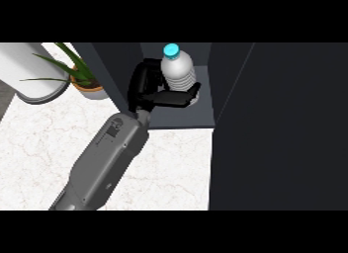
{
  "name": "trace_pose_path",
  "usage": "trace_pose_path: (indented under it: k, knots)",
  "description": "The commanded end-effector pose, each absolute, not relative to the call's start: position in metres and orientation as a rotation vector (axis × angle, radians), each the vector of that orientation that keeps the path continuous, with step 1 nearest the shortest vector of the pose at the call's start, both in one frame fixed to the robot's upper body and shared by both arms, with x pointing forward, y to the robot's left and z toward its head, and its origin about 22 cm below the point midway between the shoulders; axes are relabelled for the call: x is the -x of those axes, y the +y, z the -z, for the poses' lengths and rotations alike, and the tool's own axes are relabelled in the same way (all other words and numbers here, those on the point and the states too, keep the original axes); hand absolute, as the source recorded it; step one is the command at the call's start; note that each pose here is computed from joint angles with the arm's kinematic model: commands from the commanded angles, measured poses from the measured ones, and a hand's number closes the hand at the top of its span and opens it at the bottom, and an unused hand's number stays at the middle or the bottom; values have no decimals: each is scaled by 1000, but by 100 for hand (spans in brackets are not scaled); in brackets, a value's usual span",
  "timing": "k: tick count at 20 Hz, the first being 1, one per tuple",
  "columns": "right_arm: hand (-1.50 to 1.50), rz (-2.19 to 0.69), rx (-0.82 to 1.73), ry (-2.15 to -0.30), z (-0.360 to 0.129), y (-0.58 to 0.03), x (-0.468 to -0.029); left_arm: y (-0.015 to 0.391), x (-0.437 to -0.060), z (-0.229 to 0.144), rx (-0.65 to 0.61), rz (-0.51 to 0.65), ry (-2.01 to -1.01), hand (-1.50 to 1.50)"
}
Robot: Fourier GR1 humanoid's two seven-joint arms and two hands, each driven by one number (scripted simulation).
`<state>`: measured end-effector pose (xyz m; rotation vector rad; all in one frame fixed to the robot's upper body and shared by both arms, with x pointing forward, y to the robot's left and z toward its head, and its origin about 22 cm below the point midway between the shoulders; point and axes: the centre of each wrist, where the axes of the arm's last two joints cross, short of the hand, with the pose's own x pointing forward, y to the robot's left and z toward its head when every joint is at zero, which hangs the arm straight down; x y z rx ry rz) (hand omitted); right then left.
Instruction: Pick up the bottled water, place it into the cabinet and close the cabinet
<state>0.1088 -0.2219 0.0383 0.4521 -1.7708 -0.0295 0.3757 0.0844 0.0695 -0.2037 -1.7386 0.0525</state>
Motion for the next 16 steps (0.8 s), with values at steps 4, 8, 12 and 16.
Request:
trace_pose_path:
  k: [4,8,12,16]
  knots:
    - [-150,3,-465,-1773,-30,-216,-117,68,-411,-82,48,-28,-1772,150]
    - [-150,23,-472,-1761,-43,-209,-123,75,-431,-90,-28,-15,-1735,150]
    - [-150,16,-476,-1754,-27,-215,-121,74,-432,-72,-124,31,-1729,150]
    - [-150,-5,-494,-1763,-49,-206,-123,94,-441,-70,-152,39,-1731,150]
